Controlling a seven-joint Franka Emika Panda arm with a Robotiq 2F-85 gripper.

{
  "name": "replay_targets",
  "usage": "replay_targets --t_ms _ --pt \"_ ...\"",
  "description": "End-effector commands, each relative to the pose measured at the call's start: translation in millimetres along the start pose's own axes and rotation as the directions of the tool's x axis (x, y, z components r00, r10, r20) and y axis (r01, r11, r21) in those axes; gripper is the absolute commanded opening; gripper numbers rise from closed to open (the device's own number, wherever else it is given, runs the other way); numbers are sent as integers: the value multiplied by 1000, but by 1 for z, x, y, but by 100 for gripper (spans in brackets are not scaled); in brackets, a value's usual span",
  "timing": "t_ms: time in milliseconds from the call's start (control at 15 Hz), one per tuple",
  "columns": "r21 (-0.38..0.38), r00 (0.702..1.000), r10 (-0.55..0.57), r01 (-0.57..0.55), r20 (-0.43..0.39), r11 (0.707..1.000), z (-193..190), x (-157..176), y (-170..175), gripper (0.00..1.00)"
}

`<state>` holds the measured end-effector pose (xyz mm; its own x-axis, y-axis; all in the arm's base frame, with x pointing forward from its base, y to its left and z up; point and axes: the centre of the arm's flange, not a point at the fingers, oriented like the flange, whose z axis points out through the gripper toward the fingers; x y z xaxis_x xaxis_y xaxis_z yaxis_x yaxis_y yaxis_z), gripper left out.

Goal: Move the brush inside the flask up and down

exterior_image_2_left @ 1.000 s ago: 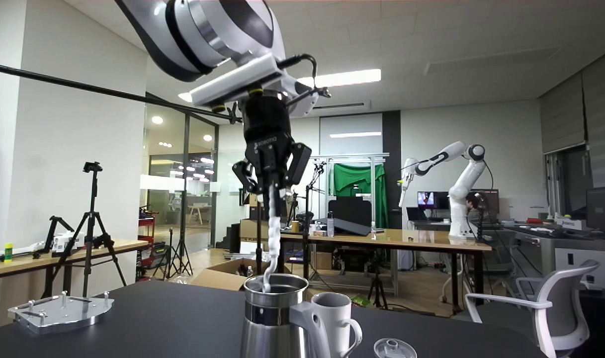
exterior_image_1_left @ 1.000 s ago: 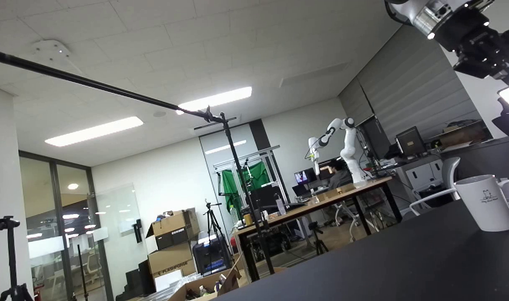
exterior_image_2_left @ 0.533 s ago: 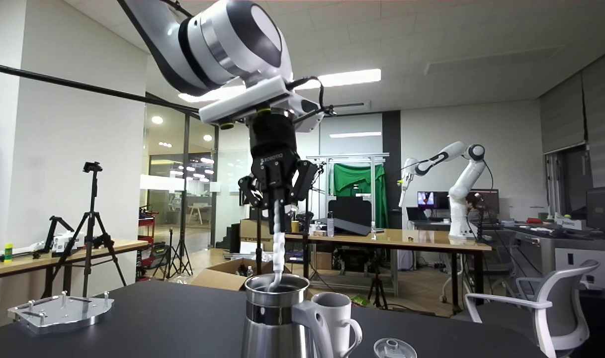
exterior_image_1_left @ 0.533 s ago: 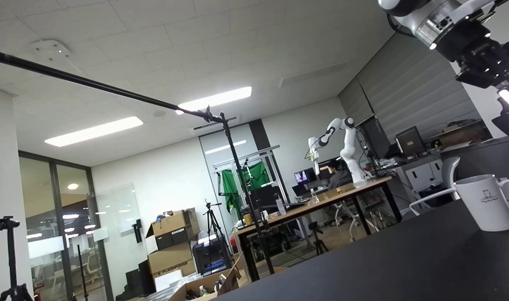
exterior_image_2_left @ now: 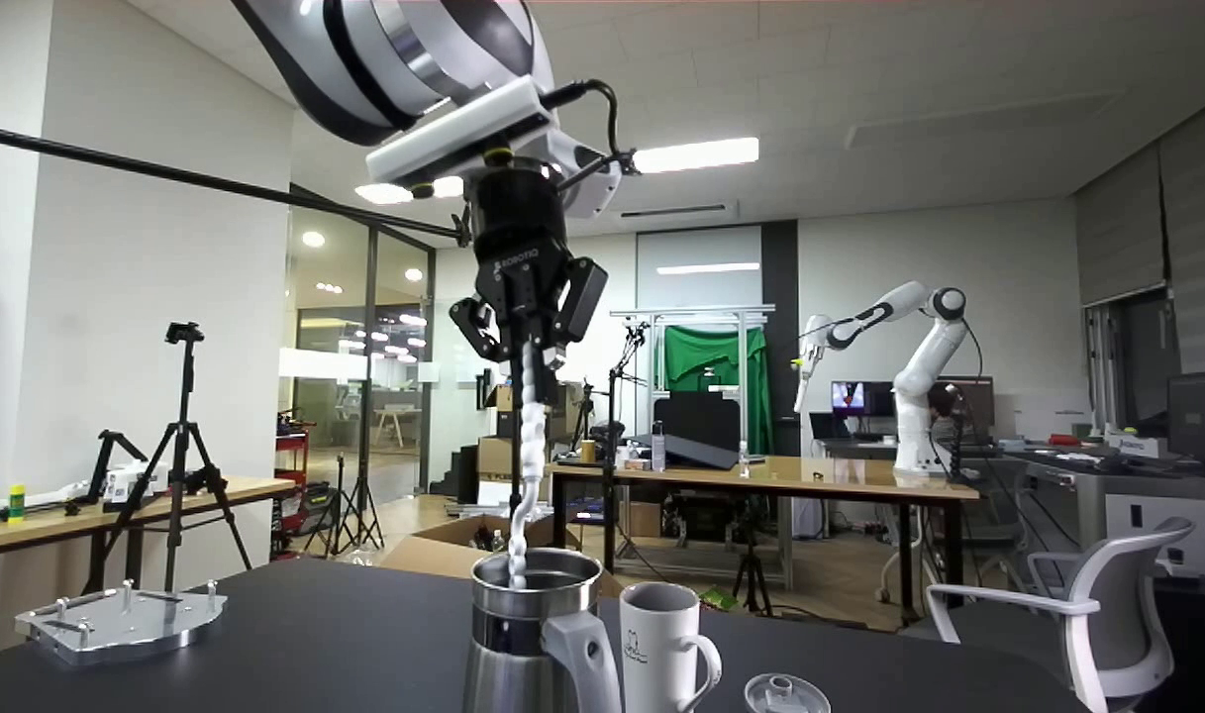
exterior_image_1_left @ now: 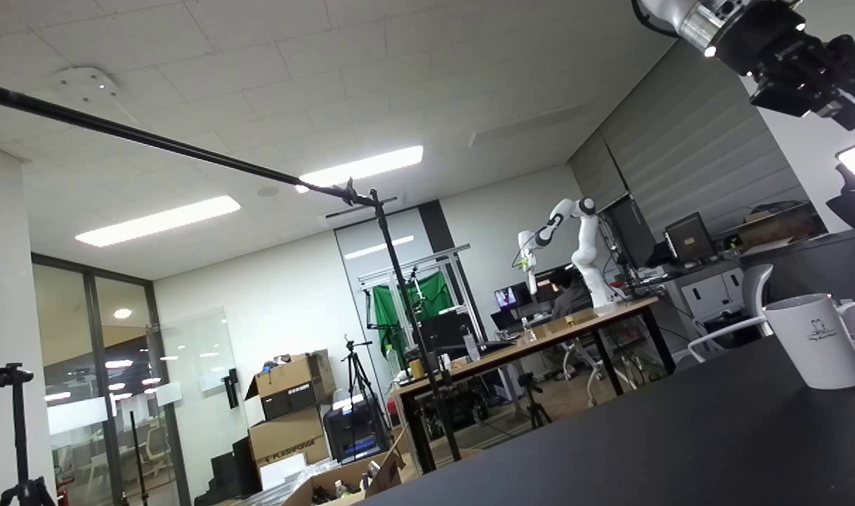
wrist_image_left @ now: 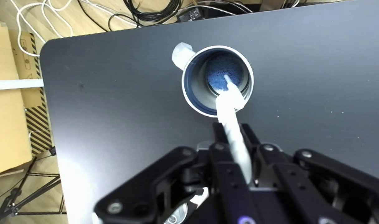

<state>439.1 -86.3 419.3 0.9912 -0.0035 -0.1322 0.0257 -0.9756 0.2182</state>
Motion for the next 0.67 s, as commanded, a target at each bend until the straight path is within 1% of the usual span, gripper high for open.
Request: replay_targets --t_ms 0,600 --pt "-25 1000 -2 2 6 1000 -18 -8 -3 4" --pt "-61 999 -6 4 -36 998 -46 -18 -7 4"
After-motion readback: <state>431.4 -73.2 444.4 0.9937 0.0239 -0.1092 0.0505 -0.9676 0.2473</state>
